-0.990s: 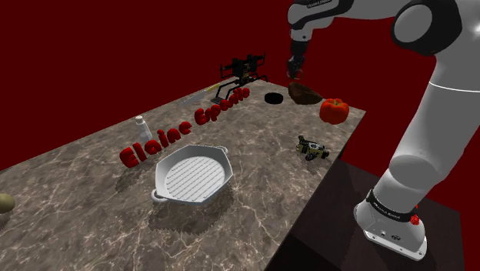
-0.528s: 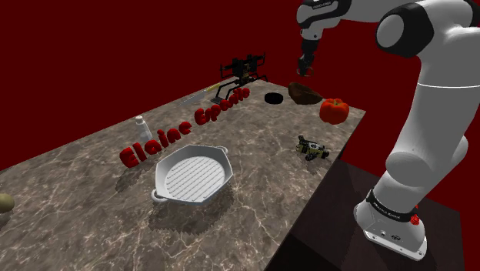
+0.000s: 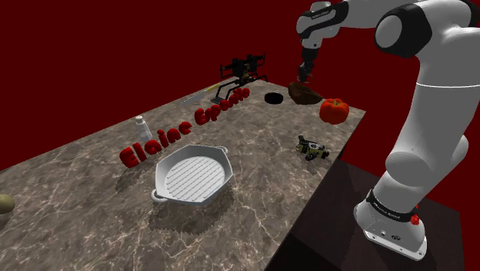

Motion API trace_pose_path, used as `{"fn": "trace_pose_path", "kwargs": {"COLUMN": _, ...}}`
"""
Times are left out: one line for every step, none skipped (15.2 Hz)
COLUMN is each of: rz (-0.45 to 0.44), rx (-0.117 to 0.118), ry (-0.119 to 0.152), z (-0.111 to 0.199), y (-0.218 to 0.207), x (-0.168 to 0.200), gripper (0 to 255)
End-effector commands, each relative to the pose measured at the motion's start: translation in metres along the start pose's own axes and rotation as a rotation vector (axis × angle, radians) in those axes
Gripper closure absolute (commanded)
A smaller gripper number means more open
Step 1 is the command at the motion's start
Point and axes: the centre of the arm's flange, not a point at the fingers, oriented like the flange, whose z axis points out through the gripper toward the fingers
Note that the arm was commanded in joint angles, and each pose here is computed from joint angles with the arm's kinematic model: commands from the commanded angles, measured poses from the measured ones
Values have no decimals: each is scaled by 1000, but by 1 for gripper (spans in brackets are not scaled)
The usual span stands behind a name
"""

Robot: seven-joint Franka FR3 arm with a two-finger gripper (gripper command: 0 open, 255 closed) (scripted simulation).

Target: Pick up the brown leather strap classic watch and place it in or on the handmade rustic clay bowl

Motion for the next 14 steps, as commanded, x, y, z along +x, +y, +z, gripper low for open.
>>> {"fn": "trace_pose_path", "kwargs": {"rz": 0, "rx": 0, "ry": 0, "z": 10, "y": 0, "x": 0, "gripper": 255}}
{"fn": "trace_pose_path", "kwargs": {"rz": 0, "rx": 0, "ry": 0, "z": 16, "y": 0, "x": -1, "gripper": 255}}
{"fn": "trace_pose_path", "kwargs": {"rz": 0, "rx": 0, "ry": 0, "z": 21, "y": 0, "x": -1, "gripper": 255}}
{"fn": "trace_pose_path", "kwargs": {"rz": 0, "rx": 0, "ry": 0, "z": 24, "y": 0, "x": -1, "gripper": 255}}
{"fn": "trace_pose_path", "kwargs": {"rz": 0, "rx": 0, "ry": 0, "z": 24, "y": 0, "x": -1, "gripper": 255}}
{"fn": "trace_pose_path", "kwargs": {"rz": 0, "rx": 0, "ry": 0, "z": 24, "y": 0, "x": -1, "gripper": 255}}
{"fn": "trace_pose_path", "kwargs": {"rz": 0, "rx": 0, "ry": 0, "z": 24, "y": 0, "x": -1, "gripper": 255}}
{"fn": "trace_pose_path", "kwargs": {"rz": 0, "rx": 0, "ry": 0, "z": 24, "y": 0, "x": -1, "gripper": 255}}
{"fn": "trace_pose_path", "kwargs": {"rz": 0, "rx": 0, "ry": 0, "z": 24, "y": 0, "x": -1, "gripper": 255}}
{"fn": "trace_pose_path", "kwargs": {"rz": 0, "rx": 0, "ry": 0, "z": 24, "y": 0, "x": -1, "gripper": 255}}
{"fn": "trace_pose_path", "kwargs": {"rz": 0, "rx": 0, "ry": 0, "z": 24, "y": 0, "x": -1, "gripper": 255}}
{"fn": "trace_pose_path", "kwargs": {"rz": 0, "rx": 0, "ry": 0, "z": 24, "y": 0, "x": -1, "gripper": 0}}
{"fn": "trace_pose_path", "kwargs": {"rz": 0, "rx": 0, "ry": 0, "z": 24, "y": 0, "x": -1, "gripper": 0}}
{"fn": "trace_pose_path", "kwargs": {"rz": 0, "rx": 0, "ry": 0, "z": 24, "y": 0, "x": -1, "gripper": 0}}
